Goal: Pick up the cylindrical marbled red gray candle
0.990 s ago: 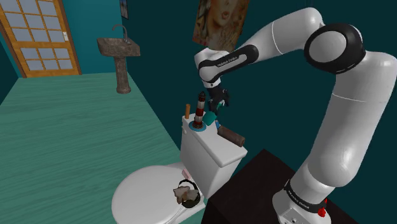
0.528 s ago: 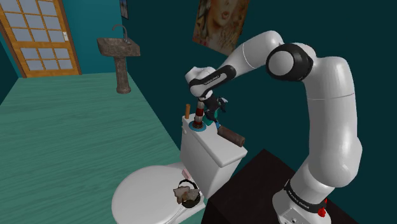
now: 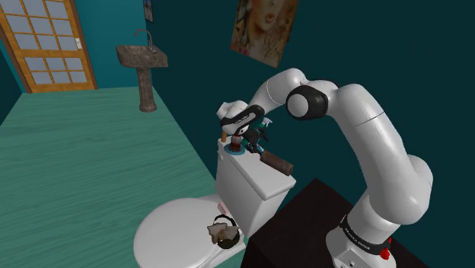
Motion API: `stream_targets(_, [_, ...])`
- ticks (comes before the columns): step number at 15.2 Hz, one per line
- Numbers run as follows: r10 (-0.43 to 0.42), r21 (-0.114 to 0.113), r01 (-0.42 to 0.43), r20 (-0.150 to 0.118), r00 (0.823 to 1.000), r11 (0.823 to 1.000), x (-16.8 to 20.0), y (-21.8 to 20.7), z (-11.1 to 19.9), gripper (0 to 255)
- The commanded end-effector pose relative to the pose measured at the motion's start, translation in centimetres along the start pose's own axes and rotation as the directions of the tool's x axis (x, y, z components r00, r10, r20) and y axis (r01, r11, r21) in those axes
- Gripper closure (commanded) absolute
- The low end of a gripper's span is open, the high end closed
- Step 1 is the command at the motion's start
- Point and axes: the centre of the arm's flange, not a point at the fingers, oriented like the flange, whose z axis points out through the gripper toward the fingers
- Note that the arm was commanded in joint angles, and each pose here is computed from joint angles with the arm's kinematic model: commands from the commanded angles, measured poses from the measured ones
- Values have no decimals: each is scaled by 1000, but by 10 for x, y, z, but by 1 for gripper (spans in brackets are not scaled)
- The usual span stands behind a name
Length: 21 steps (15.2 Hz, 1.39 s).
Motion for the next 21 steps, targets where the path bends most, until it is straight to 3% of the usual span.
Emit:
stream_targets(1, [-7, -43, 9, 41, 999, 999, 25, -4, 19, 0])
stream_targets(11, [-7, -47, 10, 45, 999, 999, 52, -25, 44, 0])
stream_targets(12, [-7, -47, 10, 45, 999, 999, 52, -25, 44, 255])
stream_targets(21, [-7, -47, 10, 45, 999, 999, 52, -25, 44, 255])
